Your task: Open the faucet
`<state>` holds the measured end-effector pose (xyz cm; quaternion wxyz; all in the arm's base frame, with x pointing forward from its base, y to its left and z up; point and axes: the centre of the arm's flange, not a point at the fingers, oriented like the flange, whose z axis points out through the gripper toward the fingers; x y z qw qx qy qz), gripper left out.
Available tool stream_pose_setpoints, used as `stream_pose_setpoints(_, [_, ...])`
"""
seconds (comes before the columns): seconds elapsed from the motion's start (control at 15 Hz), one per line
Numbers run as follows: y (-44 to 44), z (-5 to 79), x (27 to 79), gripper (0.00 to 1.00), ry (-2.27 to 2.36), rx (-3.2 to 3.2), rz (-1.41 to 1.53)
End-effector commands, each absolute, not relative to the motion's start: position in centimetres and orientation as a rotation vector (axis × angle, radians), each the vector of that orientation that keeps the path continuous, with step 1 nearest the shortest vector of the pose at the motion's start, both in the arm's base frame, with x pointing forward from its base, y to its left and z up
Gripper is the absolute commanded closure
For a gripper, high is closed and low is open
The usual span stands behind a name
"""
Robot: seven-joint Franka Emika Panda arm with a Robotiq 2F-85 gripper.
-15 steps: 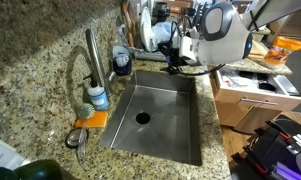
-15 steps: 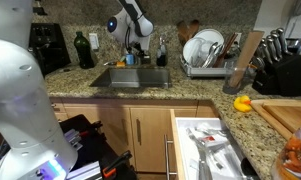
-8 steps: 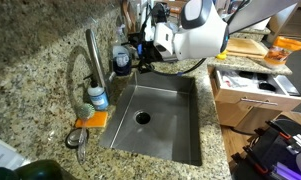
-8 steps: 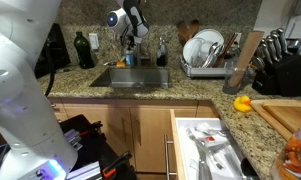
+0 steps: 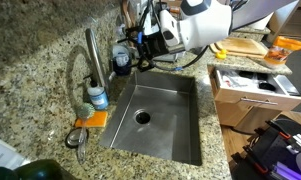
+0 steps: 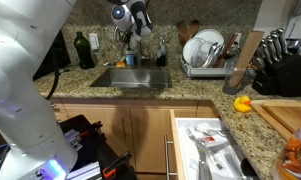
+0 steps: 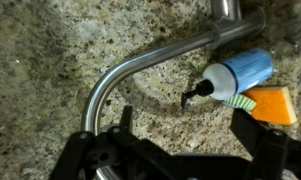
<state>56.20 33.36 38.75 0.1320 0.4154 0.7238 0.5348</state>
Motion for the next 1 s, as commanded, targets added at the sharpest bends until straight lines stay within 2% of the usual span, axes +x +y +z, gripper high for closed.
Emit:
stream_pose_setpoints(0.0, [29.3, 36.5, 57.6, 0.00, 2.133, 1.132, 1.349])
stream_pose_setpoints(0.27, [26.6, 33.5, 59.2, 0.00, 2.115, 1.008, 1.177])
stream_pose_setpoints(0.33, [26.6, 33.7, 59.5, 0.00, 2.132, 1.083, 1.268])
stream_pose_setpoints(0.53, [26.3, 33.0, 59.8, 0.00, 2.127, 1.046, 1.224])
stream_pose_setpoints(0.93, [25.9, 31.0, 65.6, 0.00, 2.050, 0.826, 1.473])
